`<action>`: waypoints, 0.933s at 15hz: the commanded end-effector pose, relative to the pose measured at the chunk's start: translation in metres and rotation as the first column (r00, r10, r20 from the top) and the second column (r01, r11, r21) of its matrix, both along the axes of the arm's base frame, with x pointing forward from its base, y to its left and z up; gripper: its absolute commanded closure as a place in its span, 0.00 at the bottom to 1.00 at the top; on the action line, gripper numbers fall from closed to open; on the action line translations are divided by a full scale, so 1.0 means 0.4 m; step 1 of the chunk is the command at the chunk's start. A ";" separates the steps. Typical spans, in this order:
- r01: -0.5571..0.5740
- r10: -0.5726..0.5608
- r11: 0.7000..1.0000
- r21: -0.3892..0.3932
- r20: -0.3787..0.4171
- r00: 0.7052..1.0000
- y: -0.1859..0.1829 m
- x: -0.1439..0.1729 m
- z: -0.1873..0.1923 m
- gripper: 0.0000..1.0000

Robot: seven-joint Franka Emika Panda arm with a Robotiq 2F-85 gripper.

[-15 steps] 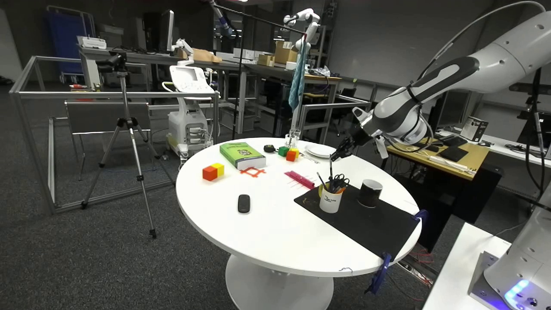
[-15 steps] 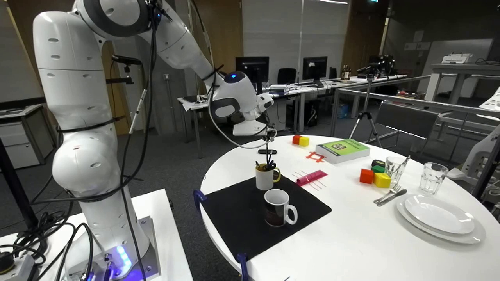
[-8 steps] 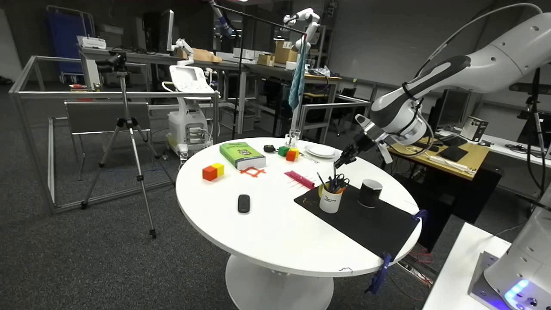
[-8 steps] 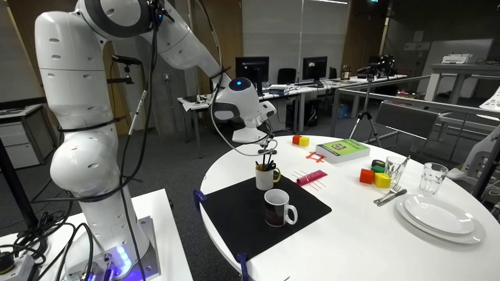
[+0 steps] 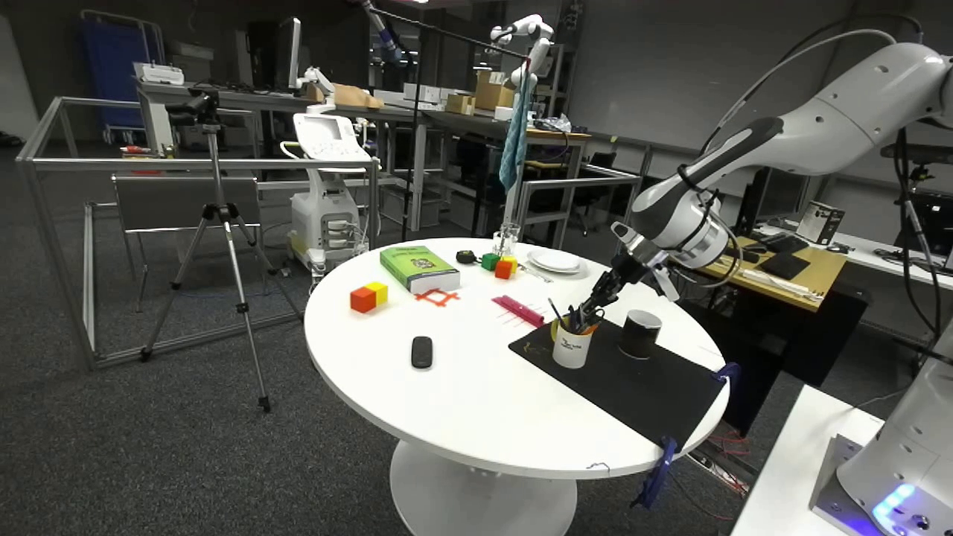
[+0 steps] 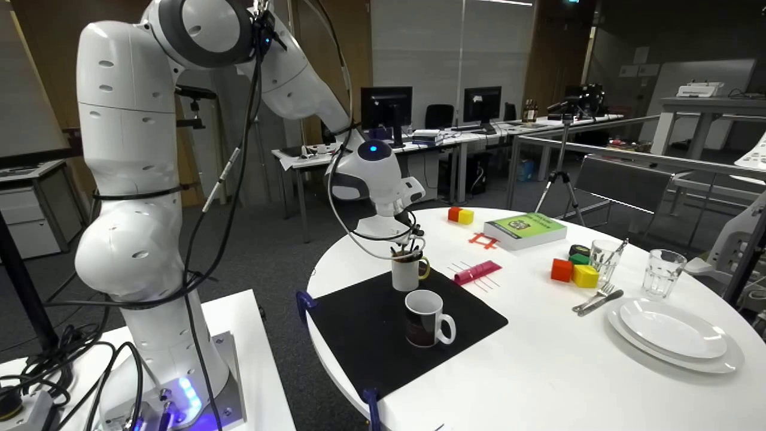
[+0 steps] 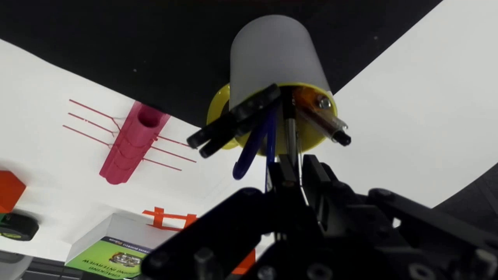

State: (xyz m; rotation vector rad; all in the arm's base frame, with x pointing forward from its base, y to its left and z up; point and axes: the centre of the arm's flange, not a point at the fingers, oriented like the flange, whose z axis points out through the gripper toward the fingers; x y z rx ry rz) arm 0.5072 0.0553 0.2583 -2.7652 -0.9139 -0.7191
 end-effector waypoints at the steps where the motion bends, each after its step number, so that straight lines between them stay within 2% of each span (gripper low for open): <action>1: -0.024 0.024 1.000 0.007 -0.037 0.999 -0.018 0.008 -0.035 0.62; 3: -0.016 0.016 1.000 0.004 -0.048 0.999 -0.021 0.005 -0.044 0.47; 9: 0.009 -0.009 1.000 0.005 -0.014 1.000 -0.028 0.002 -0.011 0.03; 14: 0.009 -0.009 1.000 0.005 0.010 1.000 -0.029 0.008 0.011 0.00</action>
